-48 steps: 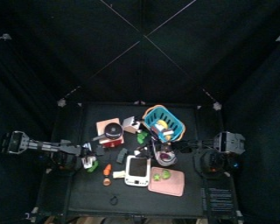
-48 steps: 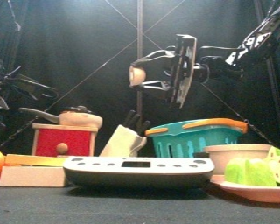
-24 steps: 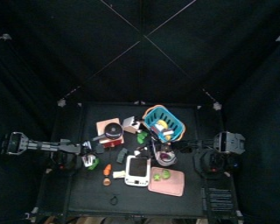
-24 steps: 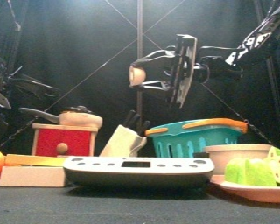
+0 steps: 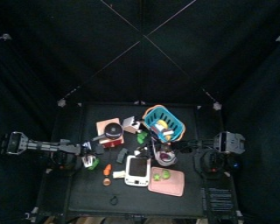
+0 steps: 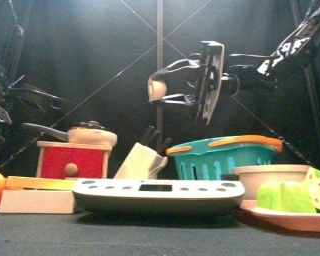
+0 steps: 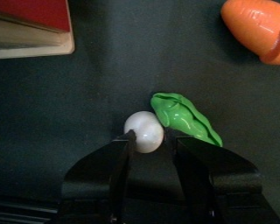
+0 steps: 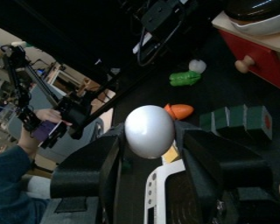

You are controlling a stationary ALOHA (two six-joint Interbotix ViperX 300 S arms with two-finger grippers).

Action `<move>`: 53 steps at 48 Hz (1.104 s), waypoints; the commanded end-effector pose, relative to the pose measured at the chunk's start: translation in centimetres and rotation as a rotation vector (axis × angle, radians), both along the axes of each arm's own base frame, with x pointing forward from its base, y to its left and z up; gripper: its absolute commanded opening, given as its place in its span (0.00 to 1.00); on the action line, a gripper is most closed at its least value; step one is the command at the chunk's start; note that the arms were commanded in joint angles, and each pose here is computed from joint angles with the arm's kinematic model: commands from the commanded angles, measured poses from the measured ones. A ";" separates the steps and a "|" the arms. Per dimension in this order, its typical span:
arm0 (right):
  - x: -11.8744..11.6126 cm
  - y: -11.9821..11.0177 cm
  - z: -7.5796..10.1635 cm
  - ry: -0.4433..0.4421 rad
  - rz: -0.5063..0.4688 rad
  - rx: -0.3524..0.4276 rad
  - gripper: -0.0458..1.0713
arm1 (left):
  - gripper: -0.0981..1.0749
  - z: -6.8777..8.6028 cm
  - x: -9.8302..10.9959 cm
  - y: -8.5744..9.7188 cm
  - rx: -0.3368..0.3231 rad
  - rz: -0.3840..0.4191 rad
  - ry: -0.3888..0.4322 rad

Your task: Grab other egg half

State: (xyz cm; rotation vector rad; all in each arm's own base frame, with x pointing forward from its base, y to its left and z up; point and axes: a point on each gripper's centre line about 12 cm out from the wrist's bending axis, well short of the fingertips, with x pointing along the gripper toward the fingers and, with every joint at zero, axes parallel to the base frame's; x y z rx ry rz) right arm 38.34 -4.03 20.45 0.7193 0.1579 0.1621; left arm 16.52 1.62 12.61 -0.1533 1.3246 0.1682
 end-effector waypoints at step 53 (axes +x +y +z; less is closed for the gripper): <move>0.5 0.4 0.8 -0.026 0.017 -0.012 0.61 | 0.82 -1.4 0.5 0.4 -0.011 0.023 0.108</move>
